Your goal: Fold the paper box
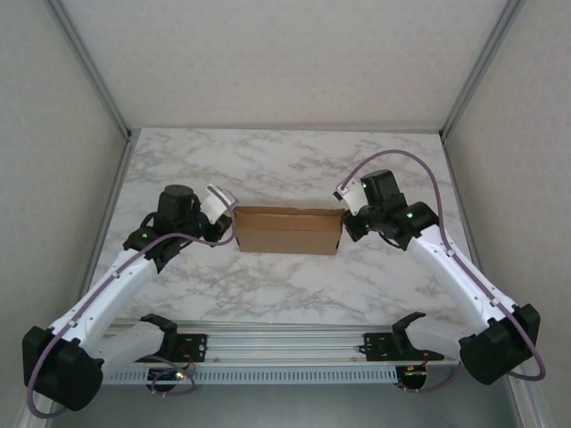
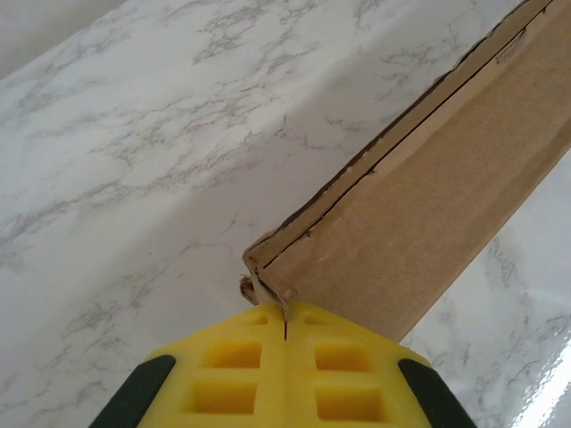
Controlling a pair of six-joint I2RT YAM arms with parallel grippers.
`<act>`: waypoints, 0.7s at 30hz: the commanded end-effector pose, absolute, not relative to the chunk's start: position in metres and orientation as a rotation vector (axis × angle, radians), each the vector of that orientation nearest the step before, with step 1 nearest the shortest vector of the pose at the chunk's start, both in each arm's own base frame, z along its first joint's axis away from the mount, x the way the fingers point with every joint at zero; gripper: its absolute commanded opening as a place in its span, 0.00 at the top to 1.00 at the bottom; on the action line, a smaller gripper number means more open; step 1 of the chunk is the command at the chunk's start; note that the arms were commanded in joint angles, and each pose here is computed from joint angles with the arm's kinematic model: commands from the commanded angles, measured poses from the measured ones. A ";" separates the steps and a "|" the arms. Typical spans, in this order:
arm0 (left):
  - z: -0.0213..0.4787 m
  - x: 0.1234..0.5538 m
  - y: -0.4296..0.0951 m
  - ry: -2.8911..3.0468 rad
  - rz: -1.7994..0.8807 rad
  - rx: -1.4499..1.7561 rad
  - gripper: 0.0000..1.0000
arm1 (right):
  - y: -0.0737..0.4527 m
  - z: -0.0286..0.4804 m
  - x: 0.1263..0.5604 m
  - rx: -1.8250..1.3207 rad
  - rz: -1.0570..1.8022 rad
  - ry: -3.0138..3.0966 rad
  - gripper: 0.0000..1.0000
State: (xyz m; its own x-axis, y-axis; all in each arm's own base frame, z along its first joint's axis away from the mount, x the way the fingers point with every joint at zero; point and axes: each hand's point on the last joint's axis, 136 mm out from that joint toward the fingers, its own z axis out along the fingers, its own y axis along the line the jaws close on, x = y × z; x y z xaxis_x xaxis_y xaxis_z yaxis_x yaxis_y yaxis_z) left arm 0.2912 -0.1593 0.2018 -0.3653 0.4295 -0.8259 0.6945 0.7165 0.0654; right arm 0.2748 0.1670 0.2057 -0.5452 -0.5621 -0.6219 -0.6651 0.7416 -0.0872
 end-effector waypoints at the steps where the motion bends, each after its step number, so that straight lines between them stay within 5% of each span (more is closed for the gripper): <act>1: 0.209 0.283 -0.193 2.001 -0.590 0.833 1.00 | 0.193 0.224 0.280 -0.863 0.367 2.274 1.00; 21: 0.194 0.301 -0.209 2.154 -0.637 0.704 1.00 | 0.196 0.213 0.305 -0.671 0.351 2.437 1.00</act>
State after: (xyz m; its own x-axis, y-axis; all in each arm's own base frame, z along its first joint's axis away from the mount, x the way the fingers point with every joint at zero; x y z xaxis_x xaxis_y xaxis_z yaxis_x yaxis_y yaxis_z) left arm 0.3198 -0.1761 0.1945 -0.5411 0.2580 -0.8004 0.5751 0.8080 -0.1284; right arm 0.3063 0.1657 0.1986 -0.7231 -0.4080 -0.5574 -0.4840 0.8750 -0.0126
